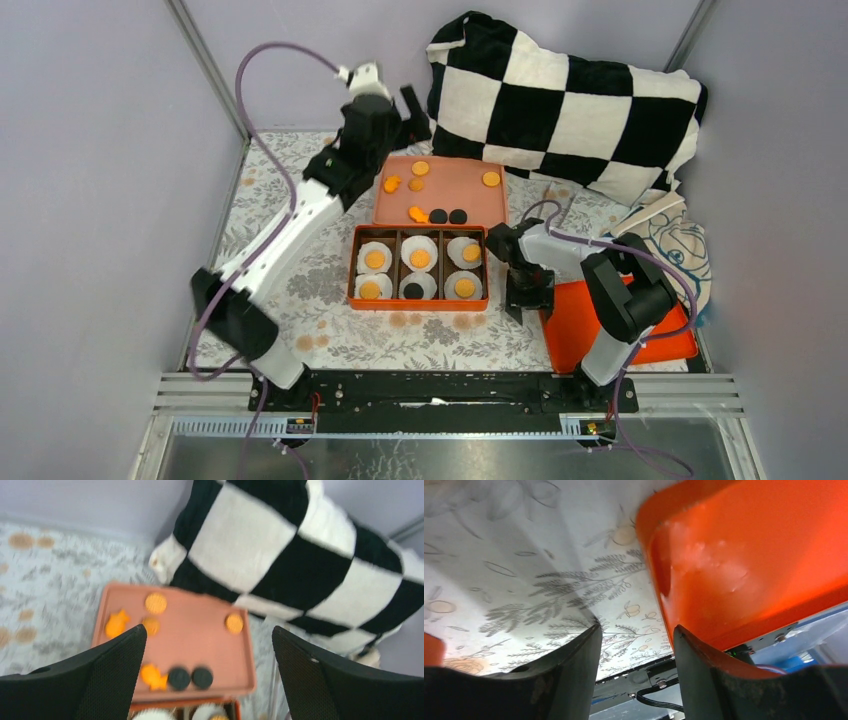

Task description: Pack the cookies

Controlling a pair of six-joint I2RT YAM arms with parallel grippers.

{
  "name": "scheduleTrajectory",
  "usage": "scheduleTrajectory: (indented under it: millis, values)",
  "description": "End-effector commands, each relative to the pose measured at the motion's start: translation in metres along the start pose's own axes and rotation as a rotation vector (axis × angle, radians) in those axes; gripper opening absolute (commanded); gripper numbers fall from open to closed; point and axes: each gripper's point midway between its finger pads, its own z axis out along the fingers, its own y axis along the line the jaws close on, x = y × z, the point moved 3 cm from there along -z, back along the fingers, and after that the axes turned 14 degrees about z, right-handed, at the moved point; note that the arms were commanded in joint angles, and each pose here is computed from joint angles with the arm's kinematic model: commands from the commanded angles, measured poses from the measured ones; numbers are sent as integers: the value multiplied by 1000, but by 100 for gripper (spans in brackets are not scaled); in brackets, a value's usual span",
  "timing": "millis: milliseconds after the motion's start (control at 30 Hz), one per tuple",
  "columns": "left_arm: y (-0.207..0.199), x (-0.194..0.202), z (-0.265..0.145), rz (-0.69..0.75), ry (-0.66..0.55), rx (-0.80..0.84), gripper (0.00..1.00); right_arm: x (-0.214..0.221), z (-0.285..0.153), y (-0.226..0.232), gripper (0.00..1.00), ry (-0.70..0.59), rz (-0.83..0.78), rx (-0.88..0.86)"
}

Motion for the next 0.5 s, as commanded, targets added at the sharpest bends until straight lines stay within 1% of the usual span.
scheduleTrajectory:
  millis: [0, 67, 100, 167, 267, 333, 433, 467]
  values:
    - [14, -27, 38, 30, 75, -75, 99, -12, -18, -7, 56, 11, -101, 39]
    - [13, -33, 50, 35, 105, -72, 99, -13, -21, -7, 52, 28, -129, 33]
    - [10, -44, 55, 33, 88, -65, 99, -15, -21, -9, 49, 21, -151, 44]
    - [12, -45, 65, 20, 83, -67, 99, -17, -21, -11, 43, 17, -172, 62]
    - [18, -43, 75, -17, 83, -71, 99, -18, -22, -10, 35, 31, -188, 72]
    - [22, -40, 78, -11, 89, -83, 99, -20, -23, -9, 33, 20, -191, 68]
    - [35, -28, 77, 12, 89, -133, 99, -27, -23, -3, 20, -17, -187, 45]
    - [40, -25, 76, 8, 85, -148, 99, -30, -23, 1, 18, -31, -182, 32]
